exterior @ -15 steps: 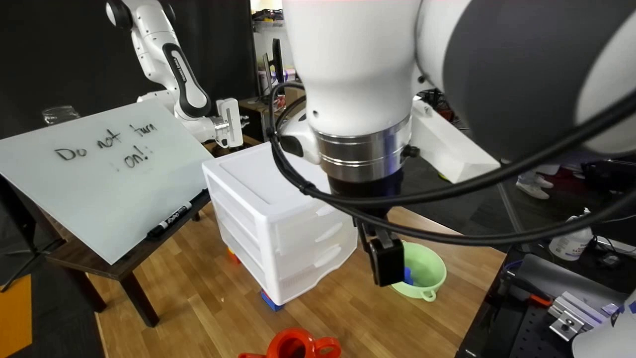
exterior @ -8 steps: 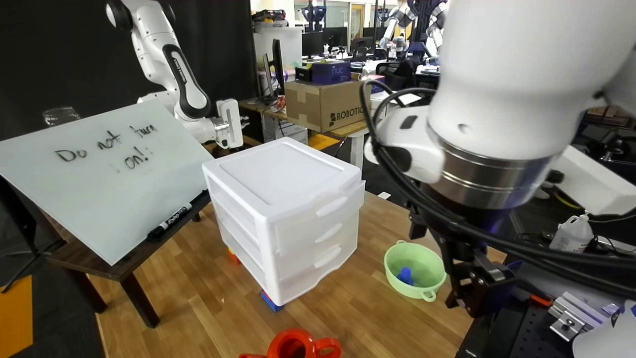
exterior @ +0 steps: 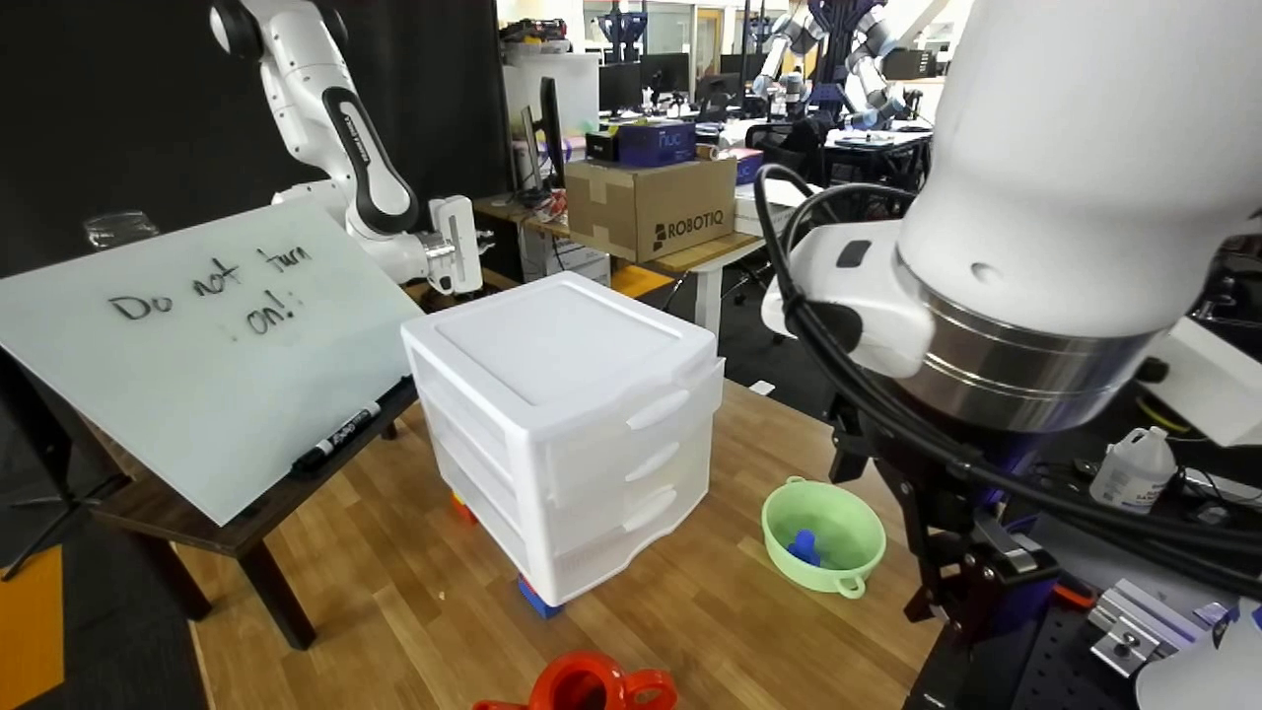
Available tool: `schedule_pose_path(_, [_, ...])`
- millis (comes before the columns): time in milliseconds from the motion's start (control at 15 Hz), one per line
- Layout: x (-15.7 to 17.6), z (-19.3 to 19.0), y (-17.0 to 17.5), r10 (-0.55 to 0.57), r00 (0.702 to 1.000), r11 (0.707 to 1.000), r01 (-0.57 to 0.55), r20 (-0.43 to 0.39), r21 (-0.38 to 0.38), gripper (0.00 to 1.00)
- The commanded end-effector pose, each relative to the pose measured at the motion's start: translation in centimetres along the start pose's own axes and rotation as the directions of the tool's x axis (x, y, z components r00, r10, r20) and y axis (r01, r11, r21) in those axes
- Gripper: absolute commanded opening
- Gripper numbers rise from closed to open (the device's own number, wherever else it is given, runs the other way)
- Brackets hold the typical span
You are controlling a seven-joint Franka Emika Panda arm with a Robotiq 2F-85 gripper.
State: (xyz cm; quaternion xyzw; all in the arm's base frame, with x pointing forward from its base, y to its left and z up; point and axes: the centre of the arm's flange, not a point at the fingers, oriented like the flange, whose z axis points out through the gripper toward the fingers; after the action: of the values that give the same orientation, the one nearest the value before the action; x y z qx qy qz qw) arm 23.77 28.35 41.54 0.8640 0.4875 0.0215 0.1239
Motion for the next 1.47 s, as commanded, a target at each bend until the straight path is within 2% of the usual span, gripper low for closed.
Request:
schedule_pose_path(0, [0.0,0.0,0.0,0.0,1.0,1.0,0.0,0.0,0.0,1.0])
schedule_pose_path(133, [0.4,0.1,0.2,-0.011,1.0,1.0,0.011,-0.007,0.005,1.0])
schedule_pose_path(267, [1.0,-0.1,0.1,-0.045,0.998,0.999,0.045,-0.047,0.016,1.0])
schedule_pose_path(400, [2.1,-0.8,-0.1,-0.113,0.981,0.993,0.115,-0.156,0.008,1.0])
schedule_pose_path(600, [3.1,-1.9,-0.4,-0.187,0.929,0.981,0.192,-0.318,-0.015,1.0])
schedule_pose_path(867, [1.9,-2.0,-0.3,-0.251,0.839,0.956,0.292,-0.483,0.011,1.0])
schedule_pose_path(933, [3.1,-2.7,-0.6,-0.219,0.884,0.972,0.235,-0.413,-0.011,1.0])
schedule_pose_path(1067, [2.8,-2.2,-0.5,-0.236,0.863,0.964,0.265,-0.447,0.002,1.0])
schedule_pose_path(1400, [2.6,-2.4,-0.6,-0.24,0.857,0.963,0.27,-0.456,0.0,1.0])
